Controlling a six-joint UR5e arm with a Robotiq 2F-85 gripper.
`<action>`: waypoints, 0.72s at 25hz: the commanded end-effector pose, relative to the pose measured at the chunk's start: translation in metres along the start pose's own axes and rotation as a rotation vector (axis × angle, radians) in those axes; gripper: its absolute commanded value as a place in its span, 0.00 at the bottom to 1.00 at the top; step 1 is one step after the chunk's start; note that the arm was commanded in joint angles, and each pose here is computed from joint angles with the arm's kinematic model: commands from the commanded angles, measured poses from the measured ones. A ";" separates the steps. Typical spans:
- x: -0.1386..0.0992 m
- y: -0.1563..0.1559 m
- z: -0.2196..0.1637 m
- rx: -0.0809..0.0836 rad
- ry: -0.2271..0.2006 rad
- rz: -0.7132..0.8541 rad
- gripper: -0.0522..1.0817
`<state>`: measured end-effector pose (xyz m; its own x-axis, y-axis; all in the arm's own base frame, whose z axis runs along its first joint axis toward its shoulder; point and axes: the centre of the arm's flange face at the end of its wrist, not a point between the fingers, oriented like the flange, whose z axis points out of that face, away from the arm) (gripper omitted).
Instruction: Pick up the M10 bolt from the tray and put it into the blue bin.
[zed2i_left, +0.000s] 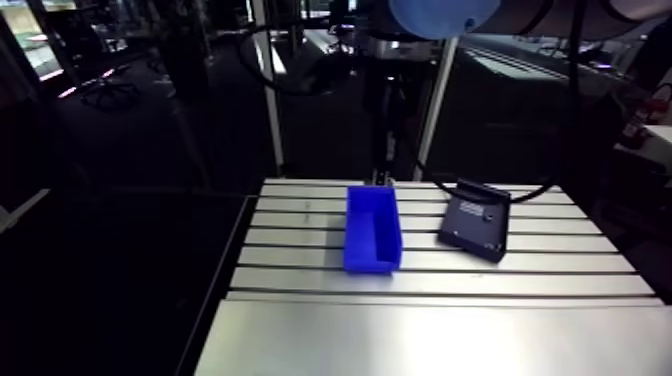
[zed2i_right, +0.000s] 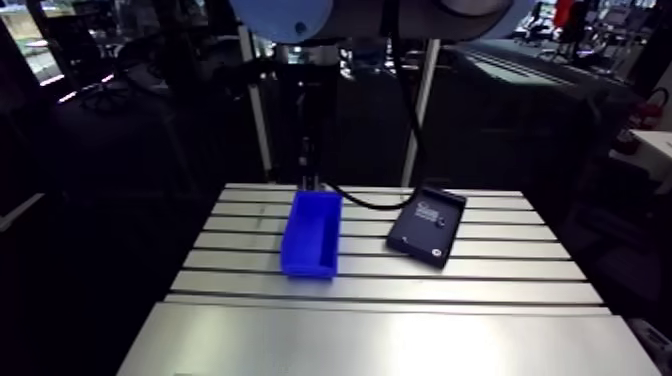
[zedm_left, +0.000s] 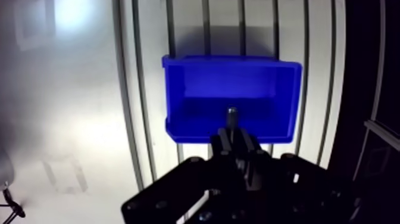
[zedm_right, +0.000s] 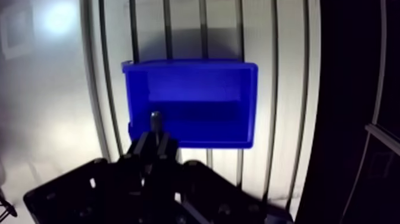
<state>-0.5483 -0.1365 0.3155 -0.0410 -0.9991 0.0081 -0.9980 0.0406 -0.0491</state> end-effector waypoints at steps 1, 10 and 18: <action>-0.002 0.008 0.028 -0.004 -0.046 -0.002 1.00; -0.005 0.021 0.068 0.016 -0.045 0.003 1.00; -0.005 0.020 0.097 0.061 -0.041 0.007 1.00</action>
<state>-0.5649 -0.1315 0.2340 -0.0416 -0.9985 -0.0350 -0.9955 0.0444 -0.0835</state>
